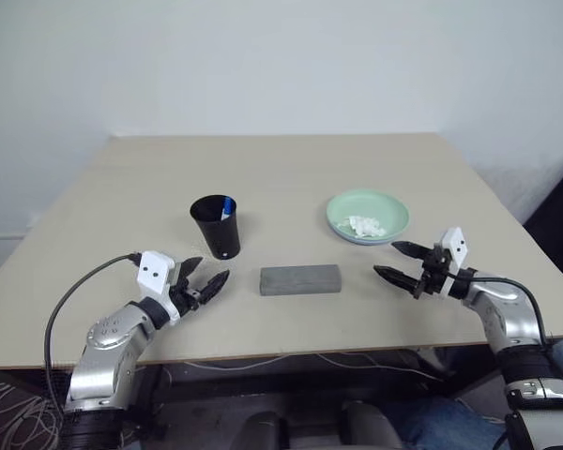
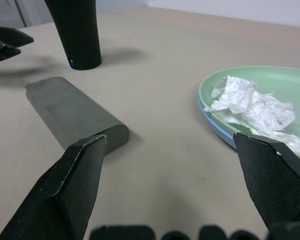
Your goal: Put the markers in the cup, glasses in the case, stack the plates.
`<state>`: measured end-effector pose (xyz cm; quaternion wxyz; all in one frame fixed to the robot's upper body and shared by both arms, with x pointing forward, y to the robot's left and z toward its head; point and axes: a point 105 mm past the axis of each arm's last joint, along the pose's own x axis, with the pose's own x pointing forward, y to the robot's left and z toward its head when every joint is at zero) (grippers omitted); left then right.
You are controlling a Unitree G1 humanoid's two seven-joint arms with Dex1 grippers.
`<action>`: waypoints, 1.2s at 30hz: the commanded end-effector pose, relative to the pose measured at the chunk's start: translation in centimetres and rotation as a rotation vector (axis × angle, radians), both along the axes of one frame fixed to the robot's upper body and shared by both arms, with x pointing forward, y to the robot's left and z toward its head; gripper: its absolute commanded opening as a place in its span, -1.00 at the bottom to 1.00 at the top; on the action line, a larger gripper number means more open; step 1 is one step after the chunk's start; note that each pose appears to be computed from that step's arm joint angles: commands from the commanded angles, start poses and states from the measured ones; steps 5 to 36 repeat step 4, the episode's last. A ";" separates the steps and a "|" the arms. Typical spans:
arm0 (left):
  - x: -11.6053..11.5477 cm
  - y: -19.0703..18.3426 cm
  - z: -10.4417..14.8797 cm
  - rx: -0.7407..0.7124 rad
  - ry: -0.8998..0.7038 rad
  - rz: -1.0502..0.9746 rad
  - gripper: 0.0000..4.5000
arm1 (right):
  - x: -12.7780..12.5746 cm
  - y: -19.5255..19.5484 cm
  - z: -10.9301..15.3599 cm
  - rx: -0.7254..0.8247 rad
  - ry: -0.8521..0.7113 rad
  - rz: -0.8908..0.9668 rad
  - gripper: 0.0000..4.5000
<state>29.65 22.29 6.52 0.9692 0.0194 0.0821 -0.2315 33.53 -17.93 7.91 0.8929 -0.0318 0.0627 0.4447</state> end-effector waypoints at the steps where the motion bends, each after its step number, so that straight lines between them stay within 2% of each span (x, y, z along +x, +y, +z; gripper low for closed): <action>1: 0.1 -0.6 0.7 -0.002 -0.053 0.014 0.62 | 0.5 -0.5 1.7 -0.010 -0.050 0.008 0.96; 4: -0.2 -1.4 0.3 -0.015 -0.057 0.018 0.62 | 0.5 -0.4 2.0 -0.019 -0.040 0.032 0.96; 36: -0.2 -1.4 0.3 -0.015 -0.057 0.018 0.62 | 0.5 -0.4 2.0 -0.019 -0.040 0.032 0.96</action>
